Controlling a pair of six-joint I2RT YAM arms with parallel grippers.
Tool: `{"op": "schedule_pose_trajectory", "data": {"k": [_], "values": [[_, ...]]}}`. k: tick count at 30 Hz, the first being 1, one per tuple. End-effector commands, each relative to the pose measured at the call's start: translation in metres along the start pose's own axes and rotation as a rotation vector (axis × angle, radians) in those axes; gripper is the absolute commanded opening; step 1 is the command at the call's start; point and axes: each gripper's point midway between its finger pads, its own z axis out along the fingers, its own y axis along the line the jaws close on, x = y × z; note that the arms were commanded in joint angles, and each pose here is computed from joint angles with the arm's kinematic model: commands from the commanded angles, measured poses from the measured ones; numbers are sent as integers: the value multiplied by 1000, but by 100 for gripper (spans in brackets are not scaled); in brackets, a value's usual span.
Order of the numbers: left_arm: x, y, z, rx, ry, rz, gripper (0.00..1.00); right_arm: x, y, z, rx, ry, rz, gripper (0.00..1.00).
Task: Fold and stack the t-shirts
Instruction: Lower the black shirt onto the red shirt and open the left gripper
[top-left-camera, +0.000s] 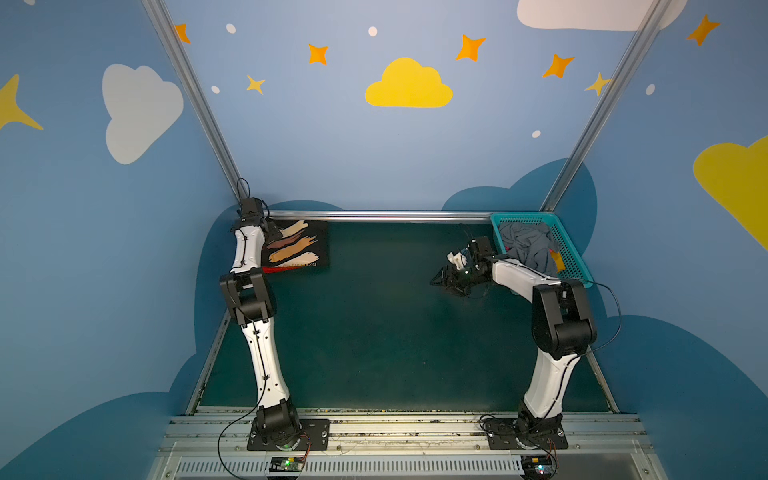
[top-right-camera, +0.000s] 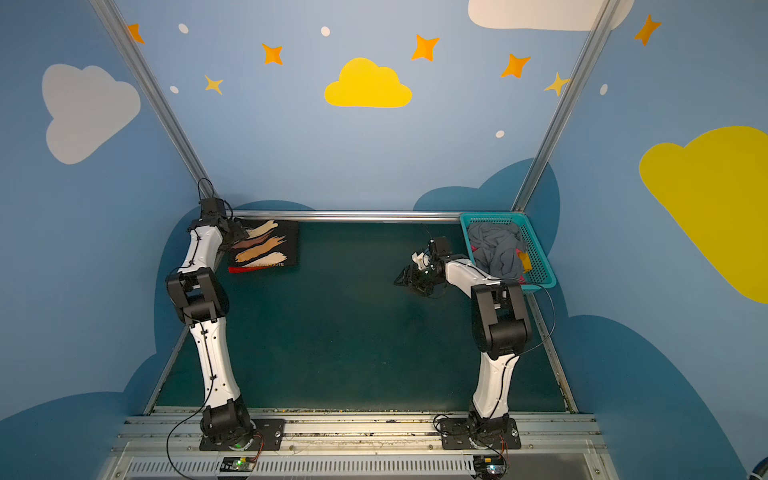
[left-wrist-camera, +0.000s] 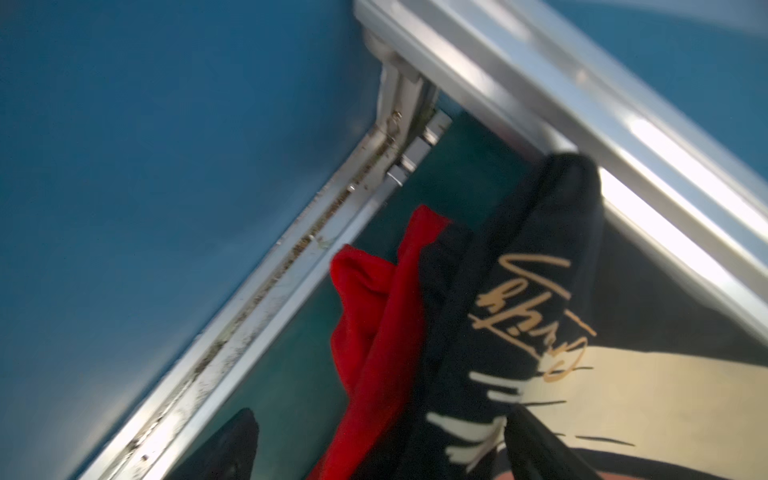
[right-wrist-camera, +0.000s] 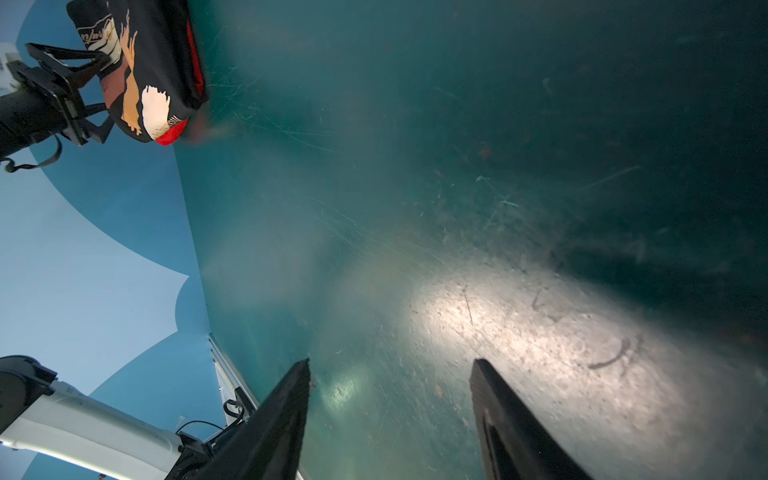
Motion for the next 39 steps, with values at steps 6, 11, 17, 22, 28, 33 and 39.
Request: {"op": "schedule_pose_trajectory", "data": {"k": [6, 11, 17, 22, 28, 33, 39], "values": [[-53, 2, -108, 35, -112, 9, 98, 0, 20, -9, -39, -24, -55, 64], [-13, -29, -109, 124, 25, 7, 100, -1, 22, -3, -72, -18, -63, 64], [33, -70, -80, 130, 134, 94, 100, 0, 19, 6, -96, 4, -57, 64], [51, -90, -41, 128, 142, 153, 100, 3, 15, 11, -95, 17, -41, 64], [79, -89, -2, 111, 197, 217, 100, 3, 16, 12, -85, 19, -35, 63], [110, -65, 21, 46, 299, 312, 100, 4, 20, 14, -75, 28, -35, 63], [126, -54, 26, 81, 370, 396, 100, 11, 31, 19, -64, 48, -58, 63]]}}
